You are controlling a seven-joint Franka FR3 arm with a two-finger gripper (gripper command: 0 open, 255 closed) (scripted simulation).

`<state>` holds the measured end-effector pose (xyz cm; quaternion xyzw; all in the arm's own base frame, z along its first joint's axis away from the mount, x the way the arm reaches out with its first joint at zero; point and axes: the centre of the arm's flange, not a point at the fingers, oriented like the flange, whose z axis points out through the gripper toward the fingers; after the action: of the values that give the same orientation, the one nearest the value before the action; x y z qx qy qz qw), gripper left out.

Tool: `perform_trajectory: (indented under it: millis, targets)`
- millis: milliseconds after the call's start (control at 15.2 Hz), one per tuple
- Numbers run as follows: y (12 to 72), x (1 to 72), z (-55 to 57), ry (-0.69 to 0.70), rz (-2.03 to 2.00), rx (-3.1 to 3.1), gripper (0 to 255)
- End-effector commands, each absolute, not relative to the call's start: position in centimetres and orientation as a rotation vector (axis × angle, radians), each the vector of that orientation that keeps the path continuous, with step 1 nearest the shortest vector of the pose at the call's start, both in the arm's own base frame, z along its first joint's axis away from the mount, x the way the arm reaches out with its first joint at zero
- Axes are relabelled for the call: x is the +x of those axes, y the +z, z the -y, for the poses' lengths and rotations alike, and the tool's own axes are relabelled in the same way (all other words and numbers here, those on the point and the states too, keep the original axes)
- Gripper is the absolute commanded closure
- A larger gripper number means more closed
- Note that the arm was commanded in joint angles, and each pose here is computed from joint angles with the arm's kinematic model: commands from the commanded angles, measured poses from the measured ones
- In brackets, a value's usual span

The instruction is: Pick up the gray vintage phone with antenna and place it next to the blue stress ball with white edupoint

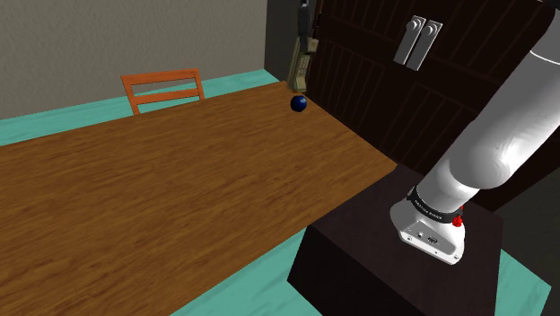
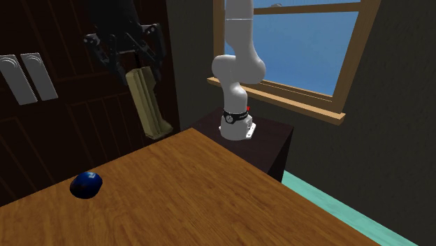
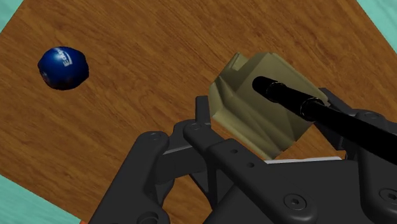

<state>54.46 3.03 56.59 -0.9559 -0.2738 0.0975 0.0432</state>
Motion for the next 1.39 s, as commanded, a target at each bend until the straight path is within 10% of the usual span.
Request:
perform_trajectory:
  millis: [0,1320]
  targets:
    - [57.5,54.2,-0.7,0.298,0.839,-2.922,255]
    - [64.8,50.7,23.9,0.298,0.839,-2.922,255]
